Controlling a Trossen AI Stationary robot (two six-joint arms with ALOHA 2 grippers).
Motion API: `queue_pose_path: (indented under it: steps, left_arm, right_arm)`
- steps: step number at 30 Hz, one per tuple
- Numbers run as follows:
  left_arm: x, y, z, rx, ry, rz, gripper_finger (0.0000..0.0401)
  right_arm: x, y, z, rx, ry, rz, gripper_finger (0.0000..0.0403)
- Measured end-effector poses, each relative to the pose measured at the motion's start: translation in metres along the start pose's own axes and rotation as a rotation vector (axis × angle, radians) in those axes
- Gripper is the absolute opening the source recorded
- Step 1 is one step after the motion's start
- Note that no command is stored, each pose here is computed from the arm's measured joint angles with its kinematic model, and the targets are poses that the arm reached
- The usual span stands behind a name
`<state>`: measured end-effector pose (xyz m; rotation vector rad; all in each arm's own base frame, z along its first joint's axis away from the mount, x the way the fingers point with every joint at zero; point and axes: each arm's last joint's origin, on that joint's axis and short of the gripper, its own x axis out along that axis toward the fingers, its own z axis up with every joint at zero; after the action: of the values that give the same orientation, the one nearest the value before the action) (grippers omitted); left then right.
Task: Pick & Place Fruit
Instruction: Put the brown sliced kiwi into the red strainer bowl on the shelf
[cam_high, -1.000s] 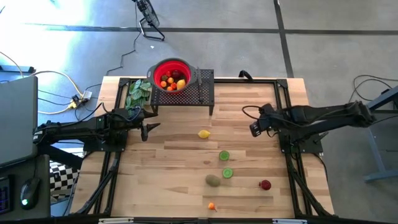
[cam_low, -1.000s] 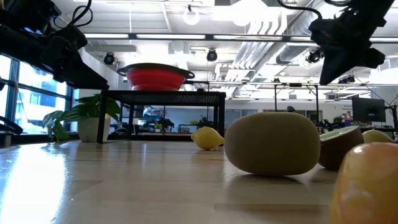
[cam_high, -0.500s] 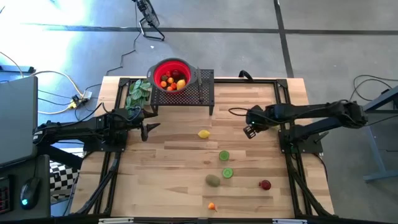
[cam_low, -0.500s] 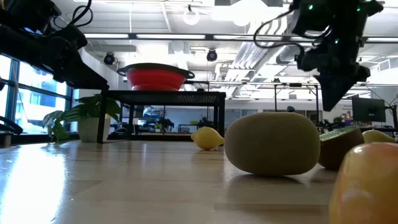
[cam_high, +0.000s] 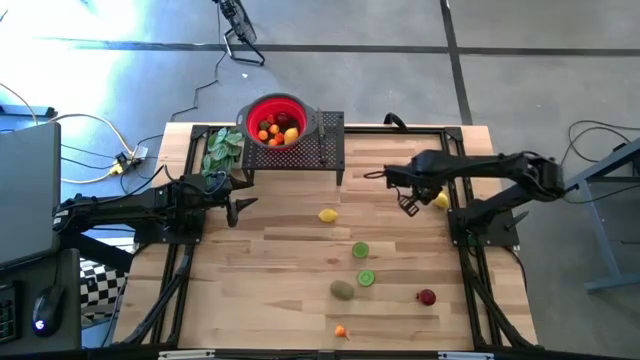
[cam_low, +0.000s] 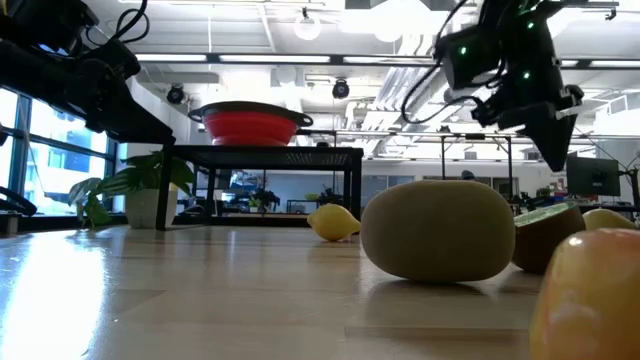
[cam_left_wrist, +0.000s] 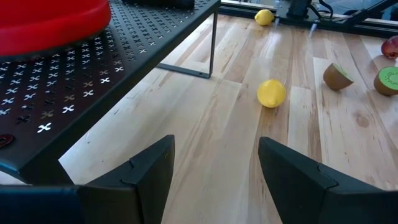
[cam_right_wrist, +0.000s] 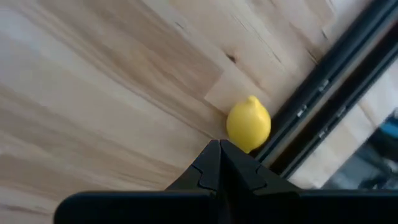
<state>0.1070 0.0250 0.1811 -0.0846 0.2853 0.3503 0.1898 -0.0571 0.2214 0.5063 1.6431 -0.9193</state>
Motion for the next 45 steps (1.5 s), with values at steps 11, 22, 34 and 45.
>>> queue_pose_path:
  steps: [11,22,34,45]
  left_arm:
    - [0.000,0.000,0.000,-0.003,0.002,0.000,0.0228]
    - [0.000,0.000,-0.001,-0.002,0.007,0.000,0.0228]
    - [0.000,0.000,-0.001,-0.002,0.008,0.000,0.0228]
    - [0.000,0.000,-0.001,-0.002,0.010,0.000,0.0228]
  right_arm:
    - [0.014,0.000,0.012,-0.104,0.110,-0.018,0.0029]
    - [0.016,-0.006,0.012,-0.044,0.148,-0.078,0.0230]
    - [0.021,-0.021,0.020,0.070,0.182,-0.064,0.0251]
    - [0.021,-0.010,0.022,0.129,0.170,0.048,0.0250]
